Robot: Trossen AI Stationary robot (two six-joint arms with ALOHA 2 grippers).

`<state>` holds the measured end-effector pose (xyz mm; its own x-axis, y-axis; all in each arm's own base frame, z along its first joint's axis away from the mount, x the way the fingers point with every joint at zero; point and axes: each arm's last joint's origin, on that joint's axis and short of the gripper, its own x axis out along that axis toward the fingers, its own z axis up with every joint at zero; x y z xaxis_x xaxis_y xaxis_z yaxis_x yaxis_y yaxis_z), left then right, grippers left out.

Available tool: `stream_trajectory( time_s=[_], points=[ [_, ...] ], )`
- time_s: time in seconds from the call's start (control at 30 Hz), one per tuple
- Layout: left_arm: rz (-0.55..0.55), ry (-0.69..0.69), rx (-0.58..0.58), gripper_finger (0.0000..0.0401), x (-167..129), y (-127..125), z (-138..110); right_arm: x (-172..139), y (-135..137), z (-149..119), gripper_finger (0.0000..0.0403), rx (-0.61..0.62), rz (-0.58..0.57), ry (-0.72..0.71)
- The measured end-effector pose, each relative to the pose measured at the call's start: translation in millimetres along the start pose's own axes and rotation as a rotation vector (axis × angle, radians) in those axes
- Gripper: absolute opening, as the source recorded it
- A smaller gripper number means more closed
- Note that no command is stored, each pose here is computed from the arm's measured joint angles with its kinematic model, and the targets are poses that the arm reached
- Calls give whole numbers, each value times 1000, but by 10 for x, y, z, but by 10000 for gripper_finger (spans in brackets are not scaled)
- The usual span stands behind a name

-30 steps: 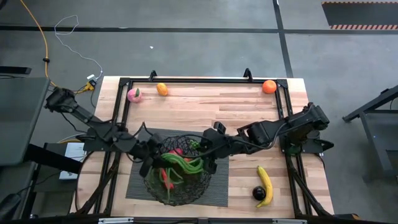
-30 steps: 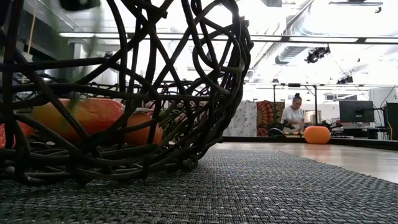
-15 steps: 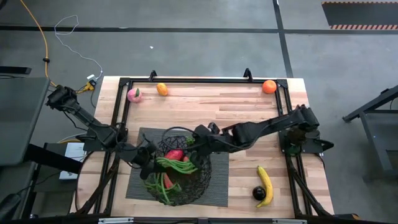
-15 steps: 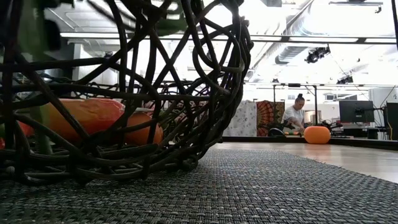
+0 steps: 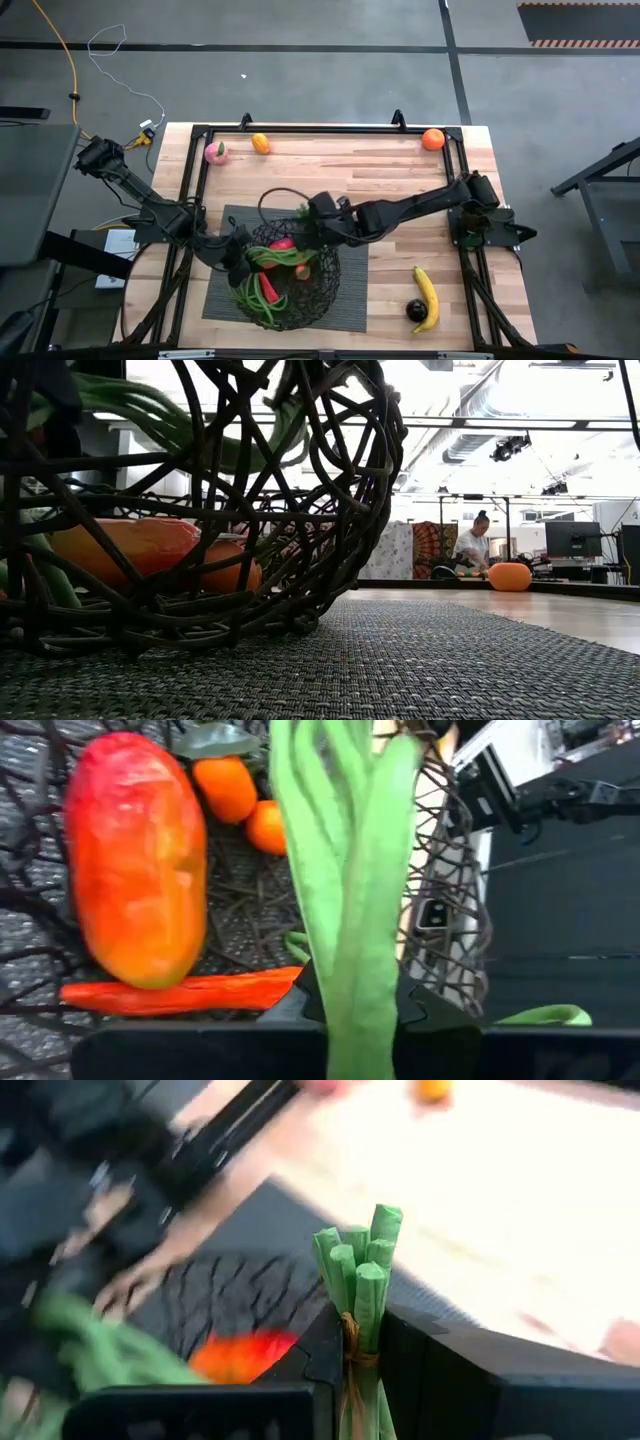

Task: Build produce basket
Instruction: Put the green string beans into the black wire basket

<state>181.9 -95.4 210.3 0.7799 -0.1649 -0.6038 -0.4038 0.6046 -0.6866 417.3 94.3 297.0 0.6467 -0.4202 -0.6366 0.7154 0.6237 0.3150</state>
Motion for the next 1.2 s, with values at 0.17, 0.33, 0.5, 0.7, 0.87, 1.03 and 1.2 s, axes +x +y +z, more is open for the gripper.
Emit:
stream_trajectory(
  time_s=[0.17, 0.33, 0.5, 0.7, 0.87, 1.03, 1.2],
  points=[
    [51, -29, 7, 6, -1, 40, -1, 40, -53, -36, 25, 110, -83, -61],
    [125, -54, 4, 6, 9, 102, -11, 216, -62, -188, 25, 172, -48, -83],
    [170, -69, 14, 6, 47, 135, -21, 330, -64, -281, 25, 217, 17, -116],
    [231, -84, 18, 6, 151, 177, -41, 330, -55, -268, 25, 210, 24, -143],
    [257, -86, 18, 11, 221, 199, -52, 330, -54, -266, 25, 202, 23, -146],
    [262, -83, 20, 61, 232, 203, -57, 329, -53, -268, 25, 201, 24, -145],
    [242, -90, 44, 131, 190, 184, -38, 329, -52, -268, 25, 202, 26, -143]
  ],
)
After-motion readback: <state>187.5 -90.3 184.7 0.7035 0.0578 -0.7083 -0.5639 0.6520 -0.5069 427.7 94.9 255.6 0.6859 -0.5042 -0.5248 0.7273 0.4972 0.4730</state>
